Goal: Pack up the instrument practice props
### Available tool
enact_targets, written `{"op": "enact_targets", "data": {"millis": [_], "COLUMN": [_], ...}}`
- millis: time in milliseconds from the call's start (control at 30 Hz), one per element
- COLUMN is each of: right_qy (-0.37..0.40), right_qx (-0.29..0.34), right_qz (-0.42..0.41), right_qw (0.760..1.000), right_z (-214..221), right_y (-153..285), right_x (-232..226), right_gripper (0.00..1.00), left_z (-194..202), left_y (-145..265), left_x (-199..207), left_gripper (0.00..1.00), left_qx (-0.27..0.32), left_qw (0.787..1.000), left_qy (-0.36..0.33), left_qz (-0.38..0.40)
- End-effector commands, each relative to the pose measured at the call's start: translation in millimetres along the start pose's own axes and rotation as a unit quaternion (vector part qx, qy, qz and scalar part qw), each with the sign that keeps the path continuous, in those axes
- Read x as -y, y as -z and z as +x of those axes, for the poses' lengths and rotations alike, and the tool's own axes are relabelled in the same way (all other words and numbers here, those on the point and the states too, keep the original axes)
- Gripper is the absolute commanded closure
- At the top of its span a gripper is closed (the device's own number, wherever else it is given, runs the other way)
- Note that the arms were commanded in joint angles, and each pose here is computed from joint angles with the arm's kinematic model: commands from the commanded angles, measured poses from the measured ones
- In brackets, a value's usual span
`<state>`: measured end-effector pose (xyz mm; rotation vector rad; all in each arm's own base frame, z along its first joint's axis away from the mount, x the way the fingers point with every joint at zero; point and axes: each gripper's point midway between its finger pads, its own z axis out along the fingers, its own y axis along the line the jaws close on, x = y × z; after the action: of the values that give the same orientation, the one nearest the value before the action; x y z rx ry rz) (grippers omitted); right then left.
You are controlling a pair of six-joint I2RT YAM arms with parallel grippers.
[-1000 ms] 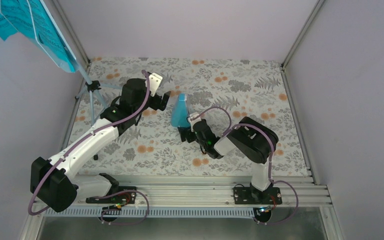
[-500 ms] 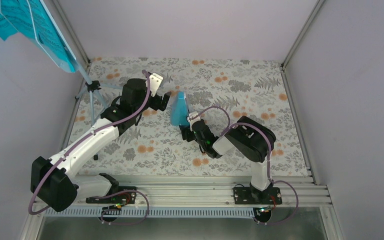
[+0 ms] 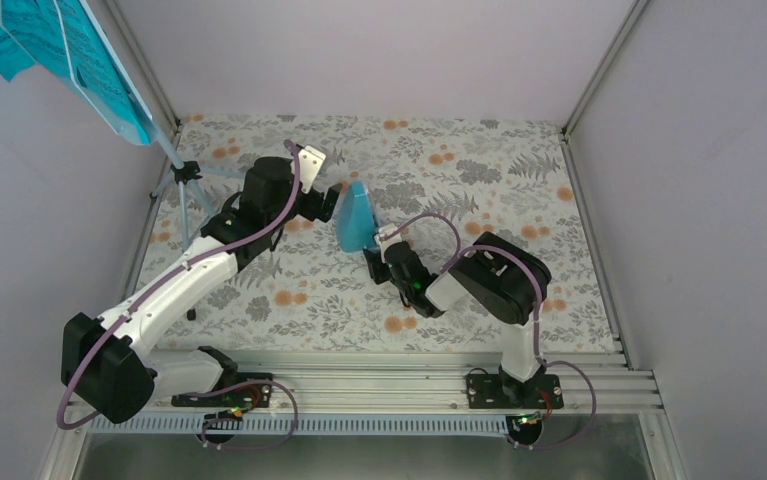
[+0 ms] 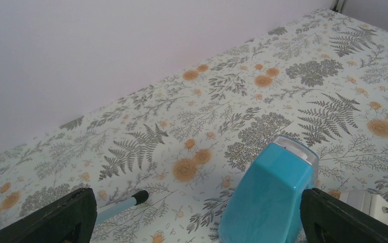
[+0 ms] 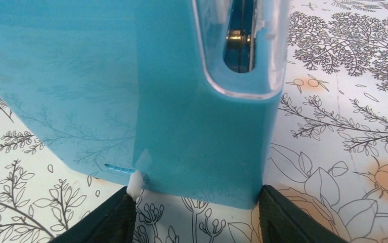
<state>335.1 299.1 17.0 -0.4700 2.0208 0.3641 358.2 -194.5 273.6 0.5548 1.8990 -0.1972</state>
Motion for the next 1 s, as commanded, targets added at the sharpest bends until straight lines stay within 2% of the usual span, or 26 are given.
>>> {"op": "enact_targets", "data": {"millis": [0, 133, 267, 467, 533, 600, 700, 867, 967], "right_qy": [0.010, 0.008, 0.001, -0.043, -0.076, -0.110, -0.128, -0.133, -0.127], "right_qx": [-0.021, -0.008, 0.012, 0.049, 0.043, 0.027, -0.006, -0.073, -0.096], "right_qz": [0.001, -0.017, -0.046, -0.049, -0.037, -0.013, 0.003, 0.026, 0.008], "right_qw": [1.000, 1.000, 0.999, 0.997, 0.996, 0.993, 0.992, 0.988, 0.987], "right_z": [17.8, 10.6, -2.7, -35.5, -44.2, -53.0, -55.5, -37.9, -30.3], "right_y": [3.4, 14.2, 36.7, 73.7, 73.4, 63.8, 44.8, 0.0, -18.7], "right_x": [0.6, -2.6, -6.3, 16.4, 36.2, 58.9, 78.2, 86.8, 76.0], "right_gripper": [0.43, 0.37, 0.18, 0.05, 0.08, 0.19, 0.29, 0.44, 0.47], "left_z": [-9.0, -9.0, -9.0, -15.0, -18.0, -18.6, -20.0, -19.0, -18.9], "left_y": [0.9, 1.1, 1.5, 8.9, 12.6, 15.0, 16.3, 16.0, 15.8], "left_x": [3.7, 3.6, 3.8, 1.9, 0.4, -1.2, -1.6, -3.8, -3.4], "left_gripper": [0.00, 0.00, 0.00, 0.00, 0.00, 0.00, 0.00, 0.00, 0.00], "left_qx": [0.012, 0.012, 0.012, 0.028, 0.036, 0.040, 0.043, 0.041, 0.040], "left_qw": [1.000, 1.000, 1.000, 1.000, 0.999, 0.999, 0.999, 0.999, 0.999], "left_qy": [0.003, 0.003, 0.003, 0.006, 0.007, 0.008, 0.007, 0.004, 0.004], "left_qz": [0.010, 0.010, 0.010, 0.006, 0.002, -0.003, -0.004, -0.012, -0.012]}}
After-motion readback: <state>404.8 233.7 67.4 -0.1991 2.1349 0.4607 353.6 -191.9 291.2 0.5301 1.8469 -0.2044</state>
